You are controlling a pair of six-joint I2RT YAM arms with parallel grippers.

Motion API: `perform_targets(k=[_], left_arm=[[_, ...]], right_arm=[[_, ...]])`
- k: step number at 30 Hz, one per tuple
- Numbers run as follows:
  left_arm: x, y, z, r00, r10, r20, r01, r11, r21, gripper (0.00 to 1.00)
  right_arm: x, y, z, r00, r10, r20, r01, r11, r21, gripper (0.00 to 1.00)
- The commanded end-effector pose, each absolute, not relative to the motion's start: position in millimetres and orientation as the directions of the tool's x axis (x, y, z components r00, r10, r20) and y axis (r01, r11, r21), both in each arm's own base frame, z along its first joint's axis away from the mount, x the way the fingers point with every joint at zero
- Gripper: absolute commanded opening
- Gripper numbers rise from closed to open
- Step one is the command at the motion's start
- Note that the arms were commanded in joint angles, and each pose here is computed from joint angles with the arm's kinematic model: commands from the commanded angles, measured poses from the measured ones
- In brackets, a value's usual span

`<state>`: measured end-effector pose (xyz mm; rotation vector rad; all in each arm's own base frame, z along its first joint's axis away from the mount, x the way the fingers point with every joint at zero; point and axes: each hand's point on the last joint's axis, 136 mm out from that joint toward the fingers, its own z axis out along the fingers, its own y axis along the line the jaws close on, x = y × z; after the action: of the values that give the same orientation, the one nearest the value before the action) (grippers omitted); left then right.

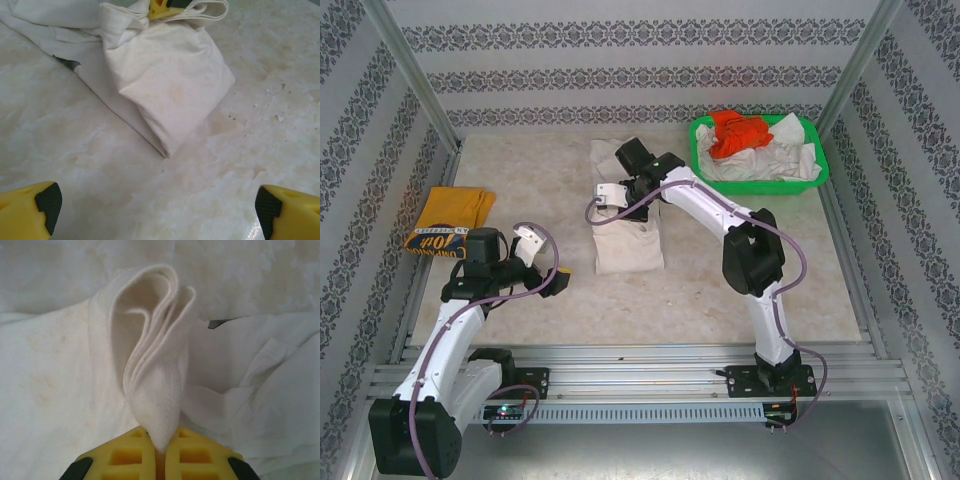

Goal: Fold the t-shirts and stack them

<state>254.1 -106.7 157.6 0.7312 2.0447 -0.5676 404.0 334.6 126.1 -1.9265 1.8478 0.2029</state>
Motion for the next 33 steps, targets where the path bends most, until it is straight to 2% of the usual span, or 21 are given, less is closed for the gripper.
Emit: perform_targets(k=[1, 11, 33], left_arm=[[257.3, -108.4, 168.5, -0.408, 0.267, -0.873, 0.691, 0.715, -0.104, 1.00], [257.5, -108.3, 169.8, -0.413, 0.259, -0.873, 0.688, 0.717, -0.113, 1.00], [256.7, -109.2, 168.7, -0.425, 0.253, -0.869, 0.687, 0.715, -0.129, 1.00]], right_arm=[[412.2, 337.8, 123.4, 0.109, -0.903, -0.415, -0.975, -0.016, -0.220, 0.00], [440.5, 337.3, 109.4, 0.091, -0.911, -0.402, -0.972, 0.007, -0.236, 0.00], [470.7, 329.2, 73.0, 0.035, -0.924, -0.381, -0.961, 0.074, -0.267, 0.00]])
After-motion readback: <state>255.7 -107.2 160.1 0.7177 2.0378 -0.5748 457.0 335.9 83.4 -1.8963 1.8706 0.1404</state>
